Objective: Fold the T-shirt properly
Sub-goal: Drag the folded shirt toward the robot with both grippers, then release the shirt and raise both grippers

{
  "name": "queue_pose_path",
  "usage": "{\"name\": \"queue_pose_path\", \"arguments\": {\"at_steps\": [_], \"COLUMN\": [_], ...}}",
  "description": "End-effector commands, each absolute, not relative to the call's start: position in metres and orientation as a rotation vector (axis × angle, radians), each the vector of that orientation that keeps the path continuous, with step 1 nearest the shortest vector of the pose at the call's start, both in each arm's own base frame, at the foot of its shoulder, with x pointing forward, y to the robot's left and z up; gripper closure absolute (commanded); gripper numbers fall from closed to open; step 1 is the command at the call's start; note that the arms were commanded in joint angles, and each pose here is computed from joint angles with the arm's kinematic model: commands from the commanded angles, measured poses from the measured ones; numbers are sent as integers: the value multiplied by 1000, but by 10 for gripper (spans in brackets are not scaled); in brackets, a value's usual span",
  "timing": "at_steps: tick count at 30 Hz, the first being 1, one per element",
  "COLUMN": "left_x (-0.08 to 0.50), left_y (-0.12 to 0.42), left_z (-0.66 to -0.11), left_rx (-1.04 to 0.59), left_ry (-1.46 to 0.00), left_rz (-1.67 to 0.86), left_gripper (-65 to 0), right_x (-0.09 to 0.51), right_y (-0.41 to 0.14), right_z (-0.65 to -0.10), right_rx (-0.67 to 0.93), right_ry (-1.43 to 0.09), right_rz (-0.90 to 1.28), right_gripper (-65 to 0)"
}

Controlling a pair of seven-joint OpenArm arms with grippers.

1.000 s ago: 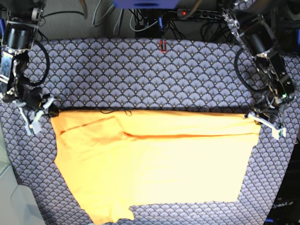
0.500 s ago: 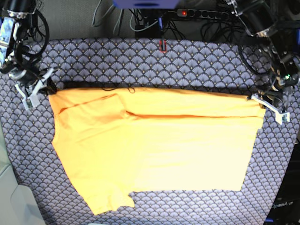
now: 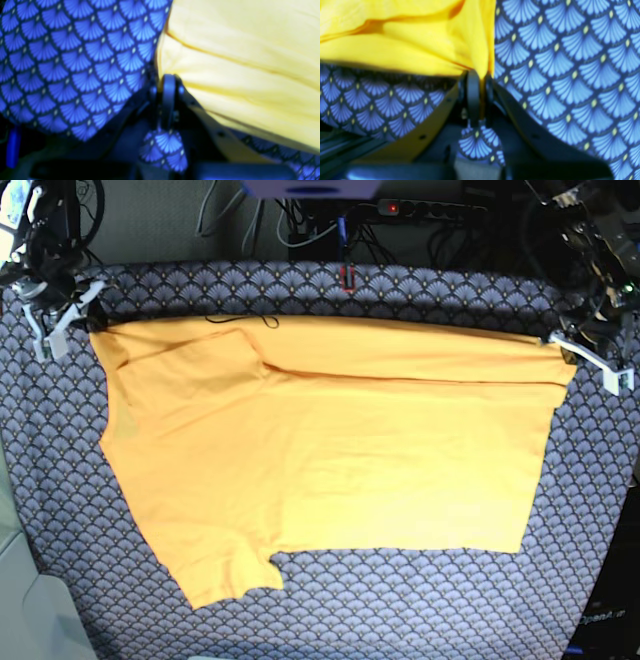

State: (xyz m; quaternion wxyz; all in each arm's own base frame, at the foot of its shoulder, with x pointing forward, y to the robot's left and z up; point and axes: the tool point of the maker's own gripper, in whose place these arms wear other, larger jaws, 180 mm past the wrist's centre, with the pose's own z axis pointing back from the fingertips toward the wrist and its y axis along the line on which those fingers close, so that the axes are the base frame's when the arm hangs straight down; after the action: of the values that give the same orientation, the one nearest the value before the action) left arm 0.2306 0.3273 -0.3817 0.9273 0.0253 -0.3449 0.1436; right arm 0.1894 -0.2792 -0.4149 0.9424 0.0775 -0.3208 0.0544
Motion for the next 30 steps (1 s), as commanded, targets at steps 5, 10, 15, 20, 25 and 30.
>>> {"name": "queue_pose_path", "arguments": {"at_steps": [5, 10, 15, 20, 25, 30], "left_x": [218, 211, 209, 205, 200, 189], "left_y": [338, 337, 336, 336, 334, 331], "left_z": [-378, -383, -385, -387, -391, -391], "left_rx": [96, 97, 94, 95, 88, 68], "left_ry": [-711, -692, -687, -677, -670, -698], "left_rz": [288, 288, 290, 290, 303, 238], "left_gripper": [0, 0, 0, 0, -195, -244], "right_x": [173, 162, 156, 154, 151, 147], "right_y": [-285, -278, -275, -281, -285, -287], "right_z": [-416, -415, -412, -418, -429, -432], "right_rx": [138, 156, 154, 152, 162, 162], "right_ry": [-629, -675, -674, -660, -636, -624], "right_rz": [110, 105, 117, 95, 60, 53], "right_gripper": [0, 0, 0, 0, -101, -293]}}
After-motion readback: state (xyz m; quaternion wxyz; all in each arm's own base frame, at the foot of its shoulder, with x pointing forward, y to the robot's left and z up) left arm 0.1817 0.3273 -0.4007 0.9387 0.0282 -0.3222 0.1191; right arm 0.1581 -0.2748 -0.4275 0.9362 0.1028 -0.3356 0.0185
